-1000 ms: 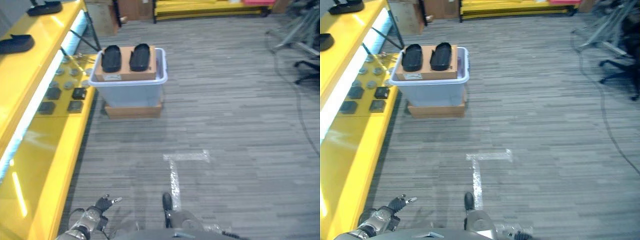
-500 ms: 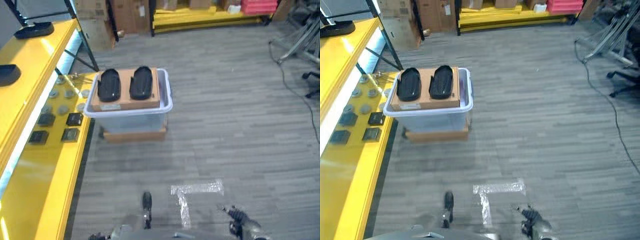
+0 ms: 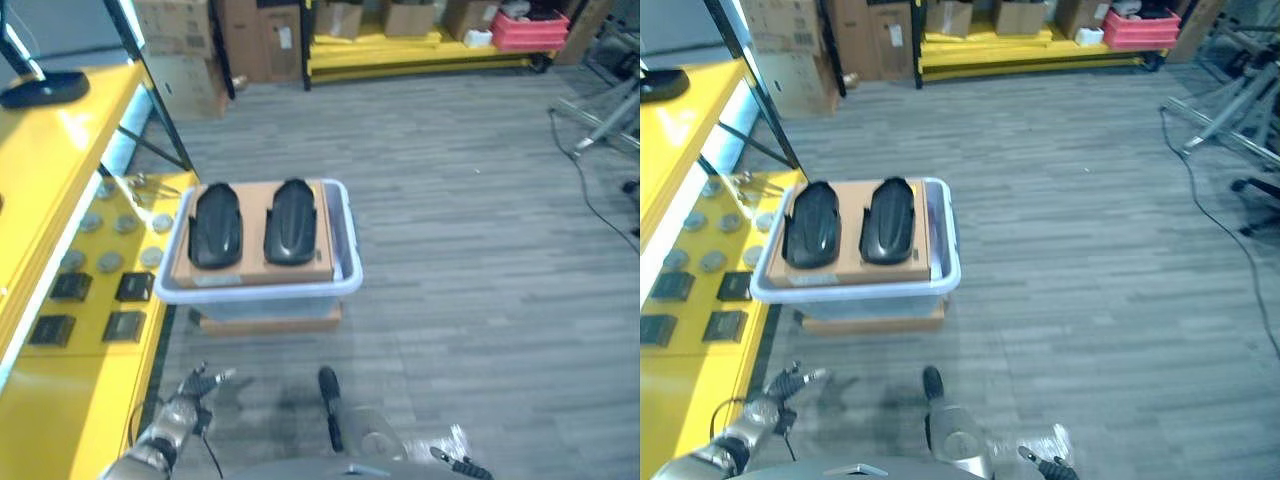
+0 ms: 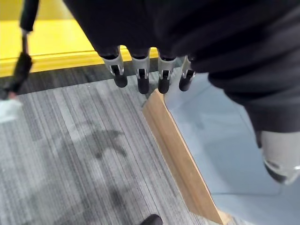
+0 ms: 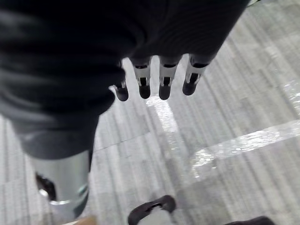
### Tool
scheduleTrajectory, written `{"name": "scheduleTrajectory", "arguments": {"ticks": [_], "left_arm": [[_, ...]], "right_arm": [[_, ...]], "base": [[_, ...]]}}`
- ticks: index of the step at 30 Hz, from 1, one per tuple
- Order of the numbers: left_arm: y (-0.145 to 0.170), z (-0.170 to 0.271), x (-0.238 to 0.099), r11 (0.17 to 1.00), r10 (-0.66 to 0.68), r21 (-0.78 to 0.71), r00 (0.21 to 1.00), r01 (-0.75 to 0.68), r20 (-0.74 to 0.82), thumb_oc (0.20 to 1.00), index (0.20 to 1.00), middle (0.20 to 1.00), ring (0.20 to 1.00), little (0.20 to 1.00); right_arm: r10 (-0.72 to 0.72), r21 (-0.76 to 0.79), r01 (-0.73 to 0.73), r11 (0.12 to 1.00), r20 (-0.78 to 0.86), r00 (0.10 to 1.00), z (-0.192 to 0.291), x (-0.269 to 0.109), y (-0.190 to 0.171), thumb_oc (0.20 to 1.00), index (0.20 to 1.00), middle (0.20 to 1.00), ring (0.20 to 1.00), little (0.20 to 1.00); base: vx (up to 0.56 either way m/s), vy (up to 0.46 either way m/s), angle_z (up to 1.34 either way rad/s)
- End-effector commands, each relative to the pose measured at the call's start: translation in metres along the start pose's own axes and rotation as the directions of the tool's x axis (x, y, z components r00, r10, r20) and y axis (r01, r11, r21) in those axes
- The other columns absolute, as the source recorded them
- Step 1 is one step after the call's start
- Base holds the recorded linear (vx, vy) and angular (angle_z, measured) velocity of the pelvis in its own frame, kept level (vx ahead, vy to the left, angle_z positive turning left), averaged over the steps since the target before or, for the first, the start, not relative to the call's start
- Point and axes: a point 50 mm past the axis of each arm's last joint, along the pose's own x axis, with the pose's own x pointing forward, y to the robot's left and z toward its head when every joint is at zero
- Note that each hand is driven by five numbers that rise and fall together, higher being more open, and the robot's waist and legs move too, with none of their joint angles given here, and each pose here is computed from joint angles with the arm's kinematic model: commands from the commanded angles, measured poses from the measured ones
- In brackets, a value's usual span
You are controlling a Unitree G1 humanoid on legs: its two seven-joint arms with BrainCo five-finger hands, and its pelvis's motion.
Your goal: Move parts from the plastic box to the shelf.
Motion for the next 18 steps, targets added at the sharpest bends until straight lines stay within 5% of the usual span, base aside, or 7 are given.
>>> {"name": "scheduleTrajectory", "arguments": {"ticks": [1,5,11,13,14,15,18], "left_arm": [[0.008,-0.001,0.000,0.998,0.031,-0.056,0.999,-0.031,0.004,1.000,1.000,1.000,1.000,1.000],[0.002,-0.018,-0.003,0.998,0.020,-0.065,0.998,-0.025,-0.066,1.000,1.000,1.000,1.000,1.000],[-0.013,-0.062,-0.017,1.000,-0.002,-0.022,0.974,-0.003,-0.227,1.000,1.000,1.000,1.000,1.000],[-0.012,-0.073,-0.022,0.999,0.022,-0.016,0.968,-0.027,-0.248,1.000,1.000,1.000,1.000,1.000],[-0.009,-0.076,-0.023,0.996,0.077,-0.026,0.964,-0.086,-0.253,1.000,1.000,1.000,1.000,1.000],[-0.009,-0.077,-0.024,0.996,0.076,-0.025,0.964,-0.086,-0.254,1.000,1.000,1.000,1.000,1.000],[-0.008,-0.069,-0.021,0.993,0.104,-0.037,0.971,-0.114,-0.218,1.000,1.000,1.000,1.000,1.000]], "right_arm": [[0.008,-0.082,0.002,0.997,0.123,0.992,0.038,0.004,-0.008,1.000,1.000,1.000,1.000,1.000],[0.044,-0.155,-0.020,0.988,0.153,0.987,0.049,0.004,0.002,1.000,1.000,1.000,1.000,1.000],[0.085,-0.121,-0.032,0.992,0.467,0.880,0.113,-0.014,0.011,1.000,1.000,1.000,1.000,1.000],[0.070,-0.126,0.020,0.992,0.672,0.737,0.143,-0.043,0.012,1.000,1.000,1.000,1.000,1.000],[0.060,-0.178,0.182,0.967,0.853,0.518,0.172,-0.080,0.010,1.000,1.000,1.000,1.000,1.000],[0.058,-0.179,0.185,0.966,0.853,0.519,0.171,-0.080,0.010,1.000,1.000,1.000,1.000,1.000],[0.057,-0.158,0.280,0.947,0.939,0.338,0.188,-0.110,0.011,1.000,1.000,1.000,1.000,1.000]], "base": [[0.11,-0.140,0.43],[0.12,-0.036,0.24],[0.14,0.101,0.05],[0.14,0.164,-0.23],[0.07,0.118,0.03],[0.05,0.112,-0.01],[0.05,0.053,0.11]]}}
